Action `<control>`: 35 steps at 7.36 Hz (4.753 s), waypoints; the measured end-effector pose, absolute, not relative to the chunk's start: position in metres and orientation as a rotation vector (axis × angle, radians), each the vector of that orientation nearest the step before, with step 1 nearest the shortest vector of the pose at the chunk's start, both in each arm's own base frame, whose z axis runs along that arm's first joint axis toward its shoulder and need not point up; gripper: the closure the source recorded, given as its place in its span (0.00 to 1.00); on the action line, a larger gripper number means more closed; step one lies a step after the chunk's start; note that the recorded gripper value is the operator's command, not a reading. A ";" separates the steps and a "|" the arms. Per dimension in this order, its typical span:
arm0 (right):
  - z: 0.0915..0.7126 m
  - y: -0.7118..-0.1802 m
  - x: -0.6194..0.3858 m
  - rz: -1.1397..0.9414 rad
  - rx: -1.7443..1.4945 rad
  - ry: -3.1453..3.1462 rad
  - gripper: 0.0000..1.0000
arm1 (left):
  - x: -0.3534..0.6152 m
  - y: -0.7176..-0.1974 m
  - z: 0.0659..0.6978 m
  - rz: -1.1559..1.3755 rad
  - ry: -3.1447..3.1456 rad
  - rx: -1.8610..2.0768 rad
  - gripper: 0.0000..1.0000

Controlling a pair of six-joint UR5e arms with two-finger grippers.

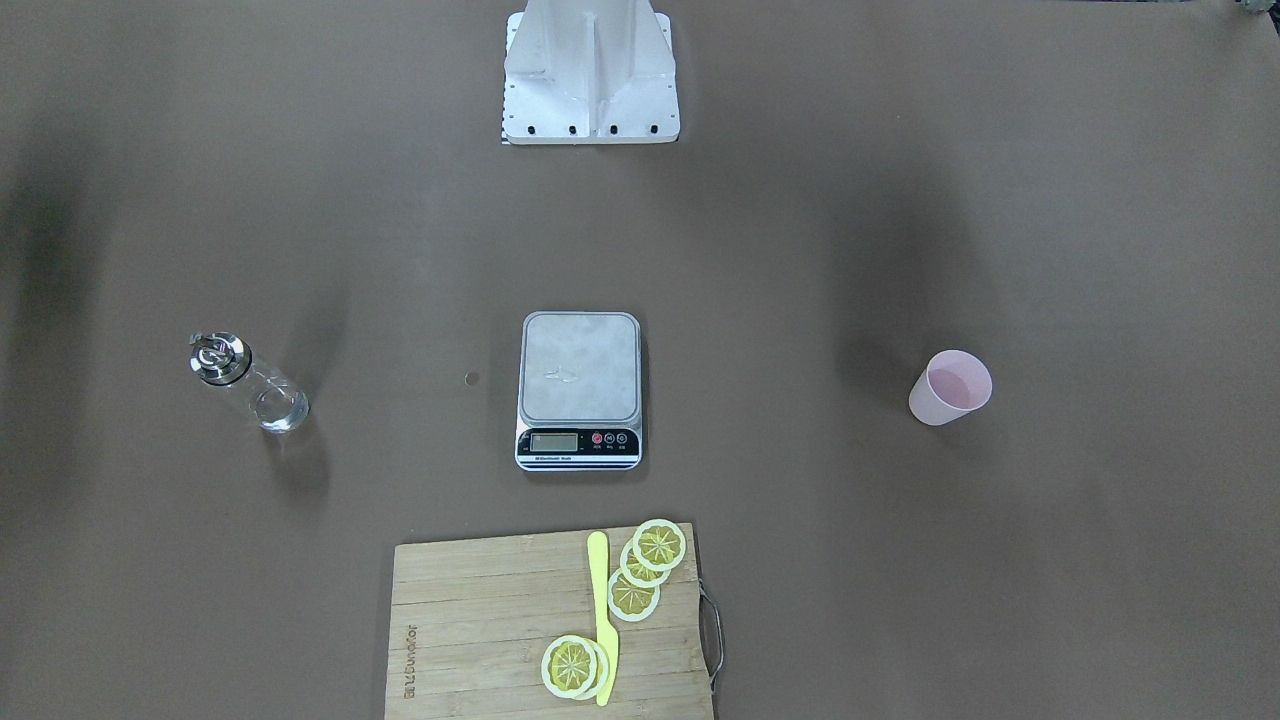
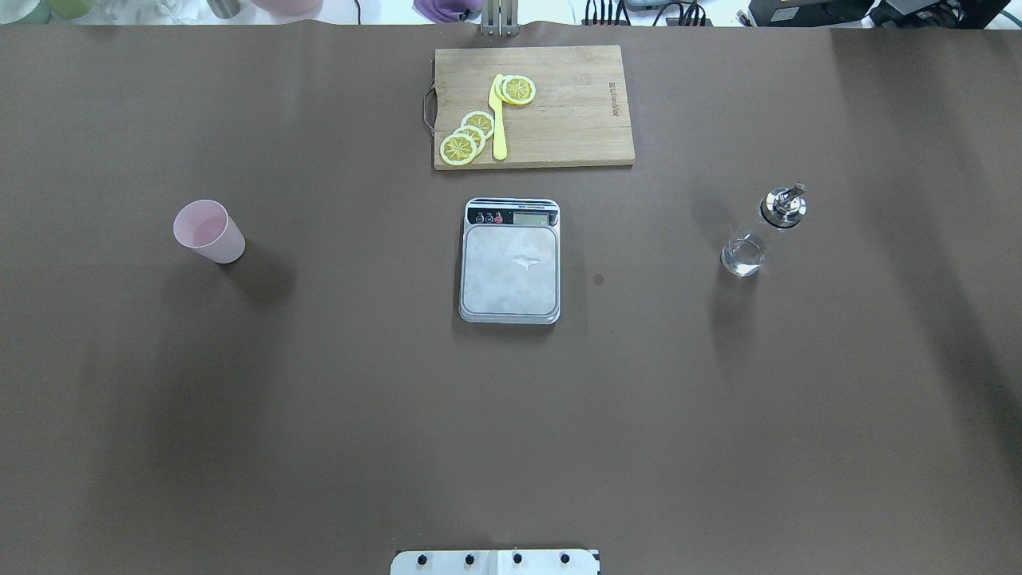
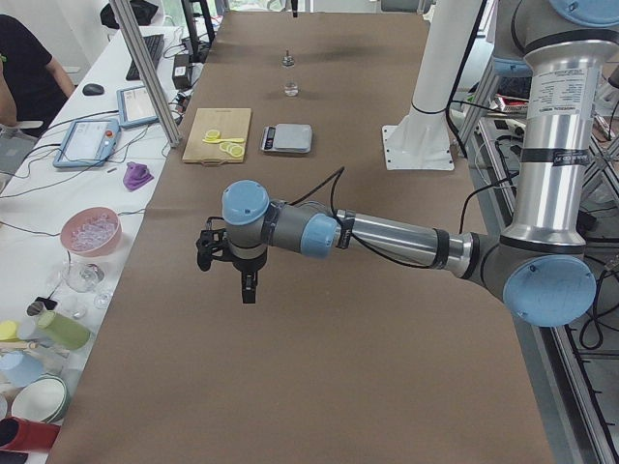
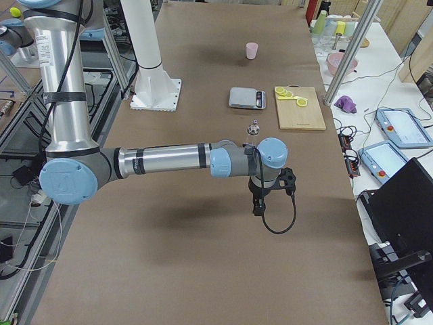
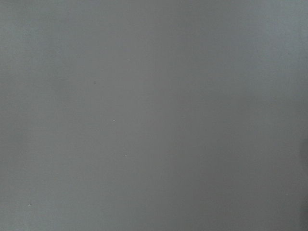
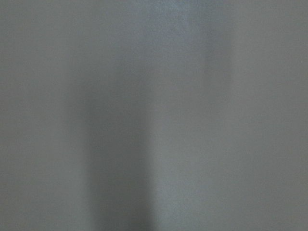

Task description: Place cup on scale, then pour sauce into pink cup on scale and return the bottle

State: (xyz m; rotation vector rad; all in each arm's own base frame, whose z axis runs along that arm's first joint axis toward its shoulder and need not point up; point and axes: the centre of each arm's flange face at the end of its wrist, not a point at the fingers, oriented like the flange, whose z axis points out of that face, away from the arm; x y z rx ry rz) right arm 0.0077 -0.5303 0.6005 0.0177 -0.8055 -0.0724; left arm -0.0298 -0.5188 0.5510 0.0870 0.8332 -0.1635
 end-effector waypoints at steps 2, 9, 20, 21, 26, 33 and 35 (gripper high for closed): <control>0.604 -0.528 0.008 -0.080 0.033 -0.802 0.00 | -0.002 -0.529 0.507 -0.259 0.862 0.062 0.02; 0.603 -0.530 0.007 -0.063 0.048 -0.815 0.00 | 0.227 -0.542 0.450 -0.327 0.836 -0.014 0.03; 0.604 -0.531 0.007 -0.059 0.045 -0.814 0.00 | 0.296 -0.544 0.467 -0.261 0.819 -0.049 0.62; 0.604 -0.532 0.007 -0.059 0.045 -0.814 0.00 | 0.297 -0.545 0.469 -0.262 0.819 -0.050 0.78; 0.603 -0.532 0.007 -0.060 0.047 -0.814 0.00 | 0.296 -0.545 0.456 -0.263 0.829 -0.066 1.00; 0.608 -0.531 0.007 -0.059 0.040 -0.808 0.00 | 0.314 -0.575 0.220 -0.461 0.825 -0.198 1.00; 0.608 -0.531 0.007 -0.058 0.040 -0.811 0.00 | 0.359 -0.559 0.160 -0.543 0.861 -0.260 1.00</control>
